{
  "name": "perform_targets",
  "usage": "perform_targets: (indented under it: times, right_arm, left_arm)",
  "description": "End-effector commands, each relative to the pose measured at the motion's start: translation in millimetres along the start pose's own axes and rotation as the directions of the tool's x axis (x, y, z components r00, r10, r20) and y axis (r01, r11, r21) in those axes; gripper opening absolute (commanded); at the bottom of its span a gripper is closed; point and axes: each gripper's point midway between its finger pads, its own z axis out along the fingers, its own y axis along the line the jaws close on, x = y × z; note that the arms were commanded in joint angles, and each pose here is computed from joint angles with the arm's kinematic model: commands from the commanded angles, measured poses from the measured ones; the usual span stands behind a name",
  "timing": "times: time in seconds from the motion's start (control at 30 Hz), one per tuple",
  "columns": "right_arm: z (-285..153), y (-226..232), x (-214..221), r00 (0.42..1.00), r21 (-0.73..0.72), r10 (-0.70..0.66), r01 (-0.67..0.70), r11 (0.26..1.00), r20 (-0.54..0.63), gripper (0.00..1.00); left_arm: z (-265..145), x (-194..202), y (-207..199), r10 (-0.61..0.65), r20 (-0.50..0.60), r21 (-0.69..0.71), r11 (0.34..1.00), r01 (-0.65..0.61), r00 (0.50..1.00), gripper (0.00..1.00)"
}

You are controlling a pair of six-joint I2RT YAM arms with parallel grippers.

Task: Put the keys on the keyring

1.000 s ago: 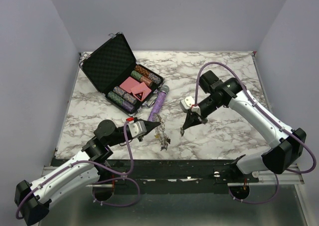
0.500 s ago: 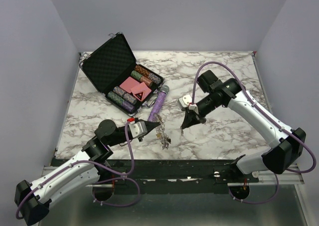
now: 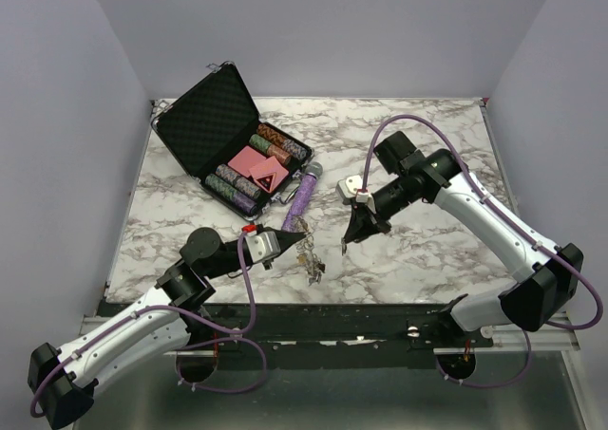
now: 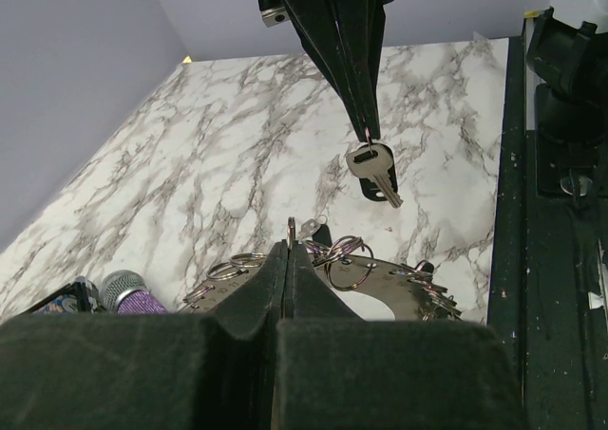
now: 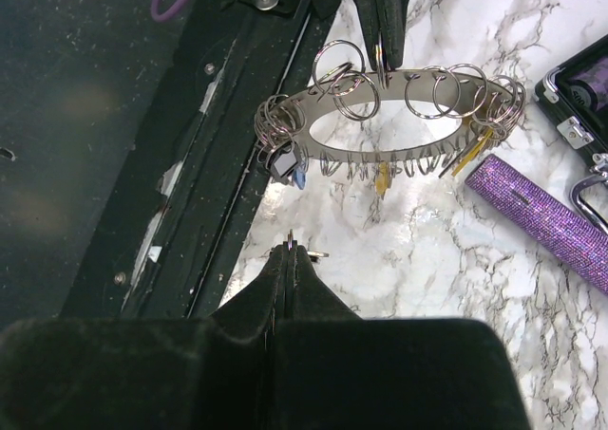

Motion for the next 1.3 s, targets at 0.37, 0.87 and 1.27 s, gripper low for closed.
perform_targets:
  times: [0.37, 0.87, 1.27]
  right_arm:
    - [-0.3, -4.6, -3.3, 1.0, 0.026, 0.008, -0.008, 1.0, -0.006, 0.0]
    - [0.7, -6.8, -1.1, 1.0, 0.028, 0.012, -0.011, 1.0, -0.015, 0.0]
    - [-0.6, -6.0, -1.1, 1.0, 0.024, -0.009, 0.009, 1.0, -0.023, 0.0]
  left_arm:
    - [-2.2, -27.7, 11.9, 0.06, 0.075, -0.046, 0.997, -0.057, 0.995, 0.0]
    - [-2.9, -29.7, 12.3, 0.064, 0.079, -0.048, 0.997, -0.06, 0.995, 0.0]
    - [-3.1, -28.4, 13.1, 0.067, 0.074, -0.052, 0.997, -0.064, 0.995, 0.0]
